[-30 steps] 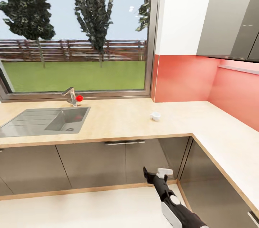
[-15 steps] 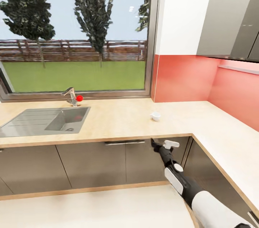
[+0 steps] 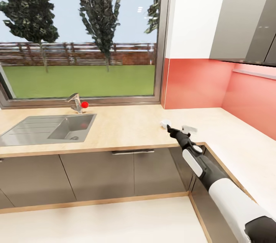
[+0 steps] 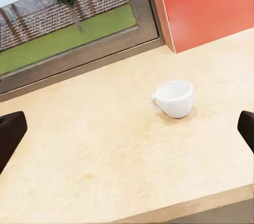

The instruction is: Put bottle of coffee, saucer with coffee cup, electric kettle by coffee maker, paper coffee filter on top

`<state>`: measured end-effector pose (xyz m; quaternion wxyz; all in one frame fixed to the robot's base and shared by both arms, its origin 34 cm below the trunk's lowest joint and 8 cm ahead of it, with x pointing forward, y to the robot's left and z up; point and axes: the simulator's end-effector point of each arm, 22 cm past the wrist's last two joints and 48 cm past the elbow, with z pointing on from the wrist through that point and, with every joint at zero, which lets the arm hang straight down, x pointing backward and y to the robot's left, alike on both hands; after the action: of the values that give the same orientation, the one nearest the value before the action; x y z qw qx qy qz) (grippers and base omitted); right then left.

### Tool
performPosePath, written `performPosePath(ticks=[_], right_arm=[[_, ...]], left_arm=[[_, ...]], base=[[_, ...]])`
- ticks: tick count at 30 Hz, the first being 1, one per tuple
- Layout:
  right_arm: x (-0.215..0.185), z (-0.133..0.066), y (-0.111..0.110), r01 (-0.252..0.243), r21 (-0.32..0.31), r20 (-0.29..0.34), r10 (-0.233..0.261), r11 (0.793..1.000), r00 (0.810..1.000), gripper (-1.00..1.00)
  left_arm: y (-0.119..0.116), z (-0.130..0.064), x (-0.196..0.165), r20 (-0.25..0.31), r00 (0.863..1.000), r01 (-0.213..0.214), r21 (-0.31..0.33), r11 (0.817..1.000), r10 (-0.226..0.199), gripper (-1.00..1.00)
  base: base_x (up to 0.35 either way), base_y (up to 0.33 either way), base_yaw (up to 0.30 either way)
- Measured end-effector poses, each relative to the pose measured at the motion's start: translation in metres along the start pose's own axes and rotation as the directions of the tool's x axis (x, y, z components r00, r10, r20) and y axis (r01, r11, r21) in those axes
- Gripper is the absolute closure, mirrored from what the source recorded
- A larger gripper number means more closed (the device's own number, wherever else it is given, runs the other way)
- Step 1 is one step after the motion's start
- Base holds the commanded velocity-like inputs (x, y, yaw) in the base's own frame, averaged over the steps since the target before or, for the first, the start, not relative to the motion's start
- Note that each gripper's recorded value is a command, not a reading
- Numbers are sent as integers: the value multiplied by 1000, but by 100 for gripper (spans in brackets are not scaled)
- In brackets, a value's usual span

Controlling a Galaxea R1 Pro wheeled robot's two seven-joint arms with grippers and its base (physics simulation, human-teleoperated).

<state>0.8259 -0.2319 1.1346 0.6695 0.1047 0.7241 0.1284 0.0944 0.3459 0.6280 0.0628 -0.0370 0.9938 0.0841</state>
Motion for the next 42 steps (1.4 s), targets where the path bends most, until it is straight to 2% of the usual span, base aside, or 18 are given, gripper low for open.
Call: performPosePath(ticks=[2,4,7,9,11,14,15,20,29,36,42], right_arm=[[-11,4,4,14,16,-24,-13,1000,1000,-100],[-19,8,3,54,56,-77,-49,997,996,-100],[-29,10,2,128,109,-183,-107,986,977,-100],[-31,6,-5,182,151,-273,-136,972,952,-100],[-26,0,-23,209,205,-340,-131,956,931,-100],[-24,-9,-45,215,267,-397,-96,939,913,-100],[-19,-13,-52,221,281,-432,-82,934,898,-100],[-13,-16,-54,239,280,-464,-87,930,882,-100],[-6,-18,-57,248,283,-480,-87,927,873,-100],[1,-19,-61,252,287,-494,-82,924,865,-100],[2,-19,-62,253,288,-496,-82,924,864,-100]], left_arm=[[0,0,0,0,1000,0,0,1000,0,-100],[0,0,0,-1,1000,-1,0,1000,1,-100],[0,0,1,-3,1000,-3,1,1000,3,-100],[0,0,1,-4,1000,-2,1,1000,2,-100],[-1,0,1,-4,1000,-2,1,1000,2,-100],[-2,0,1,-4,1000,-3,3,1000,3,-100],[-3,0,1,-3,1000,-4,4,1000,4,-100],[-2,0,1,-4,1000,-4,3,1000,4,-100],[-1,0,2,-5,1000,-4,2,1000,4,-100],[-2,0,10,-42,999,-6,2,1000,6,-100],[-2,-1,12,-51,999,-7,3,1000,7,-100]], base=[[0,0,0],[0,0,0],[0,0,0],[0,0,0],[0,0,0],[0,0,0],[0,0,0],[3,0,0],[263,0,0],[336,0,0],[338,0,0]])
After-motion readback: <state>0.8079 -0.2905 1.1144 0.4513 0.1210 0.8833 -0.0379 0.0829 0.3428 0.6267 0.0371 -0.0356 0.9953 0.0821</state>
